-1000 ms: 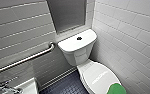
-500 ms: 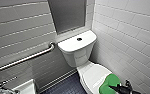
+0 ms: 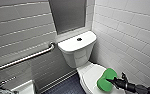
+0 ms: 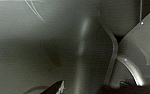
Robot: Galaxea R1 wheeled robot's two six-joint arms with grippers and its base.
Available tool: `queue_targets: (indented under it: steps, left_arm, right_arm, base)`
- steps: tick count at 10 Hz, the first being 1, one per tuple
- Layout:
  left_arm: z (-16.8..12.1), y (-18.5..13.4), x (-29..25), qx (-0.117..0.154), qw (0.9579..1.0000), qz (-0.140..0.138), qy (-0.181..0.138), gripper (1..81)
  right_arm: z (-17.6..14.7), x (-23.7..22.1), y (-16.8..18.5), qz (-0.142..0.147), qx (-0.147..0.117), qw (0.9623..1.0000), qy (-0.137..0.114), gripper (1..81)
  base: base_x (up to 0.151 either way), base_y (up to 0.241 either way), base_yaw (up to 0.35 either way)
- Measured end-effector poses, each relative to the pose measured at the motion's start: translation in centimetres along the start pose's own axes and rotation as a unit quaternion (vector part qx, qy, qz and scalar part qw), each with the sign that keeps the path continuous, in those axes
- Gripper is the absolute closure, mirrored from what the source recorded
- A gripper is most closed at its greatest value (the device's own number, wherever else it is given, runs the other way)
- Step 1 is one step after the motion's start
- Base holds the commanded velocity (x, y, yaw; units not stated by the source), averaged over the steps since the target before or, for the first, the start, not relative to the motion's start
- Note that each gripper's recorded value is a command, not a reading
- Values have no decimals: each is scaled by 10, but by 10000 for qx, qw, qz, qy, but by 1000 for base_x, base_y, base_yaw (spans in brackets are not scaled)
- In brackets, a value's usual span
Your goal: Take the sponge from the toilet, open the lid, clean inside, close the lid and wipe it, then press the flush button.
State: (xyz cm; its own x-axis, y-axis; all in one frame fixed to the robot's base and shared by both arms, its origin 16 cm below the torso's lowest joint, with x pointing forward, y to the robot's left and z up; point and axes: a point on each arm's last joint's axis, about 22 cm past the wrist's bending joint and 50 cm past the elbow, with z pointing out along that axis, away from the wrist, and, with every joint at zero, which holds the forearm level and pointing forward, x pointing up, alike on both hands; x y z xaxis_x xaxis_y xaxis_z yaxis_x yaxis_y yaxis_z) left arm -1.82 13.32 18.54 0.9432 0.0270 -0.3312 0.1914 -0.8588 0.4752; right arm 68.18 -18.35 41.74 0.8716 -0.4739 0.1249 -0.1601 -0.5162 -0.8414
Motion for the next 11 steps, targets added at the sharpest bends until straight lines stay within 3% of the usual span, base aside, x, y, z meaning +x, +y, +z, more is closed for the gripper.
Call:
queue_targets:
  steps: [6, 9, 11]
  left_arm:
    - [0, 1, -10, -6, 10000, -38, -57, 10]
    - [-9, -5, -20, -29, 9999, -105, -131, 10]
    - [-20, 4, -18, -241, 9996, -109, -97, 10]
  right_arm:
    - [37, 60, 2, 126, -220, 9994, 248, 811]
    - [71, 48, 15, 281, -316, 9991, 101, 811]
    - [74, 48, 22, 377, -385, 9985, 116, 811]
  base:
    - [0, 0, 0]
    - [0, 0, 0]
    - [0, 0, 0]
